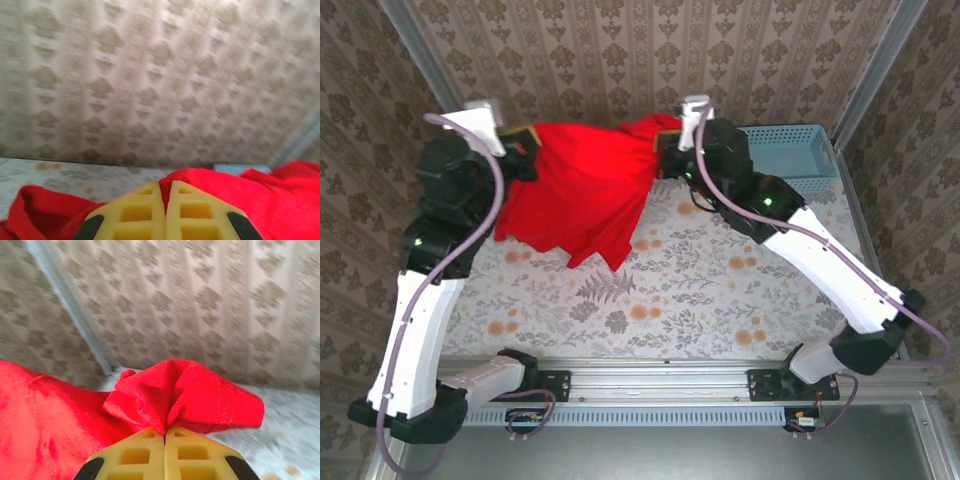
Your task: Fold the inside-out t-shirt
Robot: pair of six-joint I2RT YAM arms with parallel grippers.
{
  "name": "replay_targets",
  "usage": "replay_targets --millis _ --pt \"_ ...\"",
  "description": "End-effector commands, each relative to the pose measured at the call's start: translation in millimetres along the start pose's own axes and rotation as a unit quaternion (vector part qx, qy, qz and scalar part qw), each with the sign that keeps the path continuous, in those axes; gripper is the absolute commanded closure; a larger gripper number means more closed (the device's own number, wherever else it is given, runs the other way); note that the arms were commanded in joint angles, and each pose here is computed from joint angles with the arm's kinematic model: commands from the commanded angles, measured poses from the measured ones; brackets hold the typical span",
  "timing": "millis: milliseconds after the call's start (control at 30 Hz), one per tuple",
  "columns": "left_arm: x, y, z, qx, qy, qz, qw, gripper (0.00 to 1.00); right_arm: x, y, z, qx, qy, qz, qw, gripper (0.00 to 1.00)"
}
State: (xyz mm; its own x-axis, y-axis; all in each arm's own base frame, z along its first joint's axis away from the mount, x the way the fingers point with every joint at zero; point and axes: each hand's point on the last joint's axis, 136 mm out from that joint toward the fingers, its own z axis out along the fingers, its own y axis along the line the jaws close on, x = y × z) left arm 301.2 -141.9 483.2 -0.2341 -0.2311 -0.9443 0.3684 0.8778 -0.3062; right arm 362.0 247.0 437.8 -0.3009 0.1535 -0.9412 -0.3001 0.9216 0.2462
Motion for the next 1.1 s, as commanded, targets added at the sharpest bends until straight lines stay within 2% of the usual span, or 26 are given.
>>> replay_targets --millis 0,133,167,233,300,367,467,533,633,833,933,1067 --pt "80.9 -38.8 34.2 0.079 0.102 0.036 0.991 1.0 48.3 -49.5 2.7 0.062 0.03 0.039 0.997 1.0" --pt "187.4 -89.3 52.9 0.169 0.207 0.029 0.963 1.0 123.5 -116.3 -13.9 0.143 0.084 0.08 0.983 1.0" --pt "216.3 -98.3 55.5 0.187 0.237 0.021 0.953 0.96 146.3 -133.5 -20.0 0.163 0.099 0.097 0.977 1.0" --pt "262.8 -99.0 58.2 0.194 0.294 -0.002 0.936 0.73 188.9 -161.2 -31.2 0.197 0.127 0.118 0.965 1.0" --pt "294.5 -75.3 60.3 0.155 0.332 -0.02 0.93 0.54 230.6 -186.9 -44.4 0.232 0.157 0.132 0.951 1.0" --pt "307.0 -36.8 60.2 0.089 0.345 -0.036 0.934 0.4 261.3 -201.4 -53.6 0.247 0.185 0.148 0.94 1.0" --pt "310.6 30.2 58.1 -0.022 0.355 -0.065 0.932 0.3 285.6 -212.1 -62.7 0.262 0.203 0.156 0.931 1.0" --pt "308.2 67.5 57.5 -0.088 0.358 -0.079 0.926 0.27 290.0 -214.3 -63.4 0.265 0.204 0.159 0.929 1.0" --pt "305.1 97.6 66.9 -0.131 0.354 -0.08 0.923 0.23 290.9 -213.9 -58.8 0.264 0.203 0.166 0.928 1.0" --pt "323.3 119.6 91.7 -0.164 0.385 -0.07 0.905 0.22 285.0 -211.2 -52.8 0.259 0.201 0.164 0.93 1.0" --pt "333.5 122.4 103.5 -0.162 0.401 -0.062 0.9 0.25 284.5 -211.5 -52.5 0.259 0.2 0.161 0.931 1.0" --pt "347.0 125.2 117.6 -0.159 0.417 -0.059 0.893 0.36 288.9 -211.2 -53.0 0.257 0.208 0.159 0.93 1.0"
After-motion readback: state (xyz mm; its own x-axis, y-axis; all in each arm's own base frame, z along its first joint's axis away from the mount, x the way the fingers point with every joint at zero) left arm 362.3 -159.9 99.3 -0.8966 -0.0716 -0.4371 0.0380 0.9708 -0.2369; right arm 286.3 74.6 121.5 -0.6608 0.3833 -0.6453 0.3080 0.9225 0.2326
